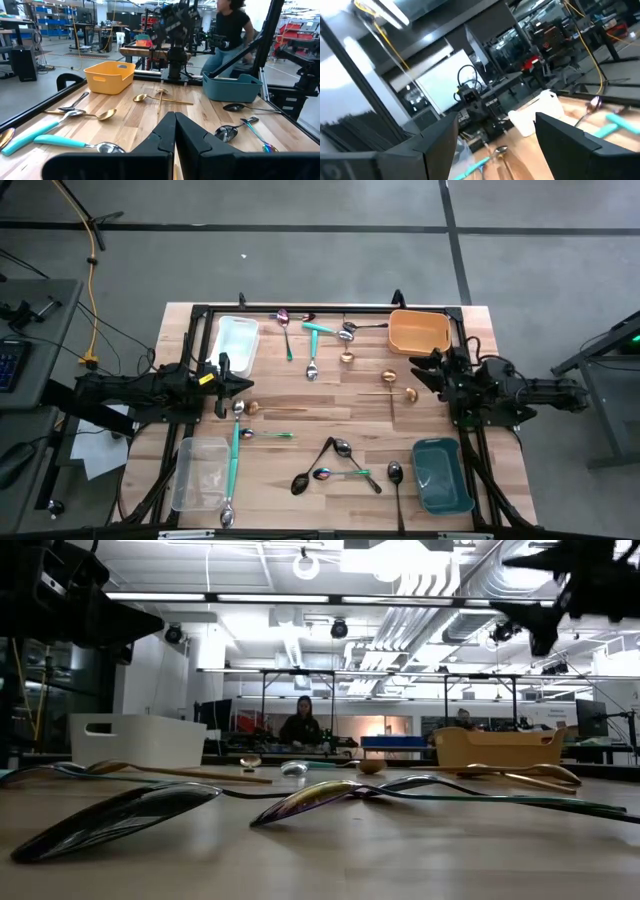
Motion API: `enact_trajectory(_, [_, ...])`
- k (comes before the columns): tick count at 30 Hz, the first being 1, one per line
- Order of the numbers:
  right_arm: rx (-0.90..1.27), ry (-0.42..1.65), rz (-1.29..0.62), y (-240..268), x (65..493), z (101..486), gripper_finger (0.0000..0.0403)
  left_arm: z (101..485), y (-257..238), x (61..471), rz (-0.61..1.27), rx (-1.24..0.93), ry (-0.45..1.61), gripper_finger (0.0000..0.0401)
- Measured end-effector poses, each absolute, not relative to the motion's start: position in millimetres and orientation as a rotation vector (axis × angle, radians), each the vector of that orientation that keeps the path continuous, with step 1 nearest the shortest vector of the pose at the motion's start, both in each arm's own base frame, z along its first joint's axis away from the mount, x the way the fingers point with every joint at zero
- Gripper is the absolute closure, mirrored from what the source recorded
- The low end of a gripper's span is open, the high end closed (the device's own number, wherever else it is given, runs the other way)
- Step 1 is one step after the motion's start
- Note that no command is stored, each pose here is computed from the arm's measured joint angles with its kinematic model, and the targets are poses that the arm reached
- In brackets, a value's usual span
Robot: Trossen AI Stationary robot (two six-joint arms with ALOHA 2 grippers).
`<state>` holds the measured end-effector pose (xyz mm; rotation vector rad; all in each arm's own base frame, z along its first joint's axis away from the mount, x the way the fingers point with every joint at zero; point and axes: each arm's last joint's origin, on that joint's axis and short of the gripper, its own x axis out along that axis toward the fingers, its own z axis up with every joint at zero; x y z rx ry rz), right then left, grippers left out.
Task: Sort silverware by color (type)
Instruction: Put the gold spoon into the yellow bin
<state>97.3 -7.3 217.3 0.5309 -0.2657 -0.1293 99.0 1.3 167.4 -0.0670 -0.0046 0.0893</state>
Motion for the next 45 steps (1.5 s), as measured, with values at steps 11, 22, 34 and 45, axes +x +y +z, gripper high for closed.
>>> enact_trajectory(11, [0.121,0.433,-0.202,-8.2,153.7,230.2,0.0147,167.4,1.3,99.0,0.089,-0.067,-0.004,0.0400])
enact_trajectory(22, [-0.030,0.855,-0.176,-9.7,202.3,188.9,0.0147,167.4,1.3,99.0,0.089,-0.067,-0.004,0.0400])
enact_trajectory(34, [-0.050,1.102,-0.217,-16.8,216.5,143.1,0.0147,167.4,1.3,99.1,0.089,-0.067,-0.004,0.0400])
enact_trajectory(45, [-0.025,1.178,-0.238,-23.5,220.3,127.3,0.0147,167.4,1.3,99.0,0.089,-0.067,-0.004,0.0400])
